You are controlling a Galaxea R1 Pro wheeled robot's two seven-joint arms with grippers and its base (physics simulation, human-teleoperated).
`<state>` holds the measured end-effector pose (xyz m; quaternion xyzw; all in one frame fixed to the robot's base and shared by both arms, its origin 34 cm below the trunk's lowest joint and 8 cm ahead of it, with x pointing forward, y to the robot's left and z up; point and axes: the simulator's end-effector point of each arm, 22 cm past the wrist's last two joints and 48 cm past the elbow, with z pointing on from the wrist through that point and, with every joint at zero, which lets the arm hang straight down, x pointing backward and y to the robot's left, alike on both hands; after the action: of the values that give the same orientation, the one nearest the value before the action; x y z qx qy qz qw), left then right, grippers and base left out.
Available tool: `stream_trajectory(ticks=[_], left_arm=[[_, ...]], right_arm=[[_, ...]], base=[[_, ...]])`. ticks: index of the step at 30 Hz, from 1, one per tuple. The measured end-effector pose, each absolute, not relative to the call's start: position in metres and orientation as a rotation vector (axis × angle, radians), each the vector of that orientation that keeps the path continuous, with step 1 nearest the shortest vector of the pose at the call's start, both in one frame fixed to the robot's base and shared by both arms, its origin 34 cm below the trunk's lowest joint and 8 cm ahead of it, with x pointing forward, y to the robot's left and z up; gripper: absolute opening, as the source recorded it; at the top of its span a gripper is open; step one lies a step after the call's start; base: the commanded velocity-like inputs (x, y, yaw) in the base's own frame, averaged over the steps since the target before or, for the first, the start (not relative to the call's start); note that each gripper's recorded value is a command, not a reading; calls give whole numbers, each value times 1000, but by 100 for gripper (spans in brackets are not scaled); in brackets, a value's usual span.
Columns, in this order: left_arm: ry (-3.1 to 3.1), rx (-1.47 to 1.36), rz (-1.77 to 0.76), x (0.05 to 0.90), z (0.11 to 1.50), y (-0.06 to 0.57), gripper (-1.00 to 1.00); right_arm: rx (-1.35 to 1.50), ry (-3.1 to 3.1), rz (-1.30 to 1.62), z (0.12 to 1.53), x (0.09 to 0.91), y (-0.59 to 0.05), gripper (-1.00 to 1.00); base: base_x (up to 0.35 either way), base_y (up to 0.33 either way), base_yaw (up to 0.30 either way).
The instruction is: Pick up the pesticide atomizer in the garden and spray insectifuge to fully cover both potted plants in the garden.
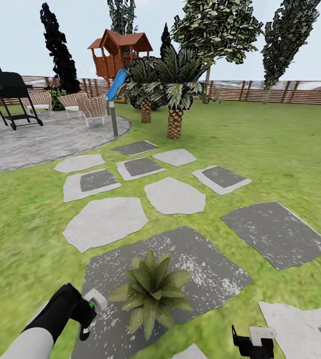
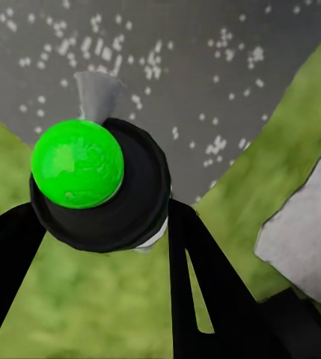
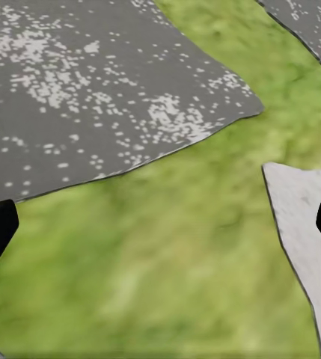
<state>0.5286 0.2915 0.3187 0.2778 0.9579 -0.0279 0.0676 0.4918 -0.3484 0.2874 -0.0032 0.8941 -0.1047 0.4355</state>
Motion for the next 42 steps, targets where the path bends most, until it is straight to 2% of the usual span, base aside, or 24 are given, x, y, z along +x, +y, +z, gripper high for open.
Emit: stream_trajectory(ticks=[10, 19, 26, 34, 42], left_arm=[[2923, 712, -71, 522, 317, 324, -100], [2932, 717, -91, 516, 313, 318, -100], [3015, 733, -118, 479, 287, 313, -100], [3003, 715, -108, 486, 289, 311, -100], [2981, 734, -201, 496, 296, 283, -100]], right_arm=[[-8, 2225, -260, 288, 492, -348, 100], [-8, 2225, -260, 287, 492, -348, 100], [-8, 2227, -260, 287, 491, -348, 100], [-8, 2227, -260, 287, 491, -348, 100], [-8, 2227, -260, 287, 491, -348, 100]], base=[[68, 26, 0], [91, 74, 0], [1, 1, 0], [0, 0, 0], [0, 0, 0]])
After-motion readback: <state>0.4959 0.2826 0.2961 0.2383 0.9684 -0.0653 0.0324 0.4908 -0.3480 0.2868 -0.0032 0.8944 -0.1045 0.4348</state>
